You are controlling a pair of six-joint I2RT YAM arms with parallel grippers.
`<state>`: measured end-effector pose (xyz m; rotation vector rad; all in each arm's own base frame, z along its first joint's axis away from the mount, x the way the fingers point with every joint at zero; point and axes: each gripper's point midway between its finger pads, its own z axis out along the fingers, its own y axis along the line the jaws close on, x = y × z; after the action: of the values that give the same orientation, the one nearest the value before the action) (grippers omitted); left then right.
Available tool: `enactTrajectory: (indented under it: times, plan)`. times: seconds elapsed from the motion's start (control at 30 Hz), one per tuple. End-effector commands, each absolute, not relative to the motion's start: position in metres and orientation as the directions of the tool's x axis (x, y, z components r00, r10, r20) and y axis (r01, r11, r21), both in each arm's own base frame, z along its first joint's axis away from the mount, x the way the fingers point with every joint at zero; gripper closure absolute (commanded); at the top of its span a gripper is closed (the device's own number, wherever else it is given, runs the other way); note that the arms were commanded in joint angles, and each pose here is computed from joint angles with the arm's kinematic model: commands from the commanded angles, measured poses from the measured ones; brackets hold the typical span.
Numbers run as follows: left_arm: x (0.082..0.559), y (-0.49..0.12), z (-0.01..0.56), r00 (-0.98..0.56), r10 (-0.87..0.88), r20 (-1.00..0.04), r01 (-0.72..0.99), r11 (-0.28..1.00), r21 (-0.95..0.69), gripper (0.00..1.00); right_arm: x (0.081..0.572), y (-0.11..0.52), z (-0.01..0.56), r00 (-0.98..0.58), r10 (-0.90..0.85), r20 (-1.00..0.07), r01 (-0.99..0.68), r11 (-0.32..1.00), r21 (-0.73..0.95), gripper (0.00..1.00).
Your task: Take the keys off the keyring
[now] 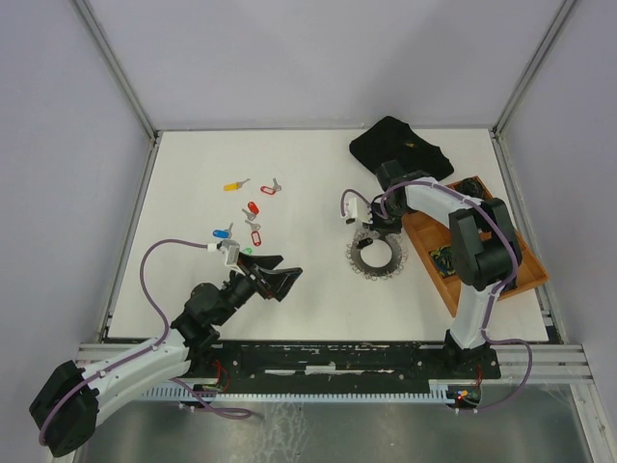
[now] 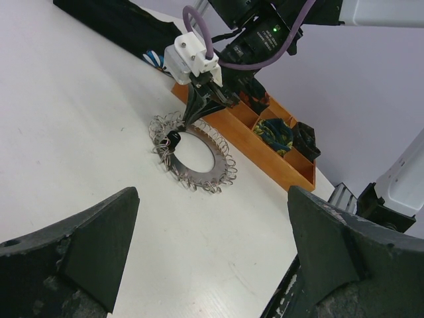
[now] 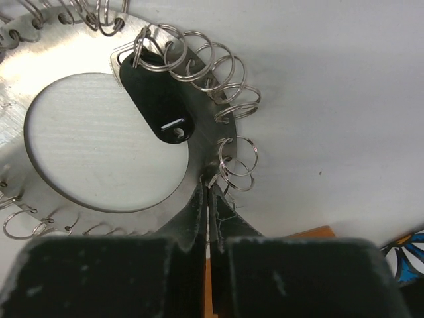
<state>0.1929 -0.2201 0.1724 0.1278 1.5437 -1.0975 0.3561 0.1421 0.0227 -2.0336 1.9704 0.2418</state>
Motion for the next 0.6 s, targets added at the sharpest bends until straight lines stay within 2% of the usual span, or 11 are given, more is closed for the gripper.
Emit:
enactTrajectory:
  times: [0.0, 0.17, 0.33, 0.57]
  plan:
    - [0.192, -0.216, 0.168, -0.301, -0.483, -0.822, 0.621, 0.554, -0.554, 0.01, 0.367, 0.152, 0.043, 0.069, -0.926, -0.372, -0.988, -0.012, -0.154, 1.00]
    - [0.190, -0.220, 0.171, -0.307, -0.476, -0.824, 0.638, 0.540, -0.549, 0.01, 0.361, 0.160, 0.075, 0.108, -0.894, -0.435, -0.978, -0.016, -0.210, 1.00]
    - [0.188, -0.228, 0.180, -0.303, -0.448, -0.841, 0.673, 0.524, -0.521, 0.02, 0.341, 0.179, 0.125, 0.163, -0.809, -0.564, -0.968, -0.021, -0.249, 1.00]
    - [0.197, -0.246, 0.182, -0.292, -0.345, -0.892, 0.714, 0.542, -0.444, 0.01, 0.317, 0.193, 0.164, 0.199, -0.719, -0.666, -0.964, -0.021, -0.266, 1.00]
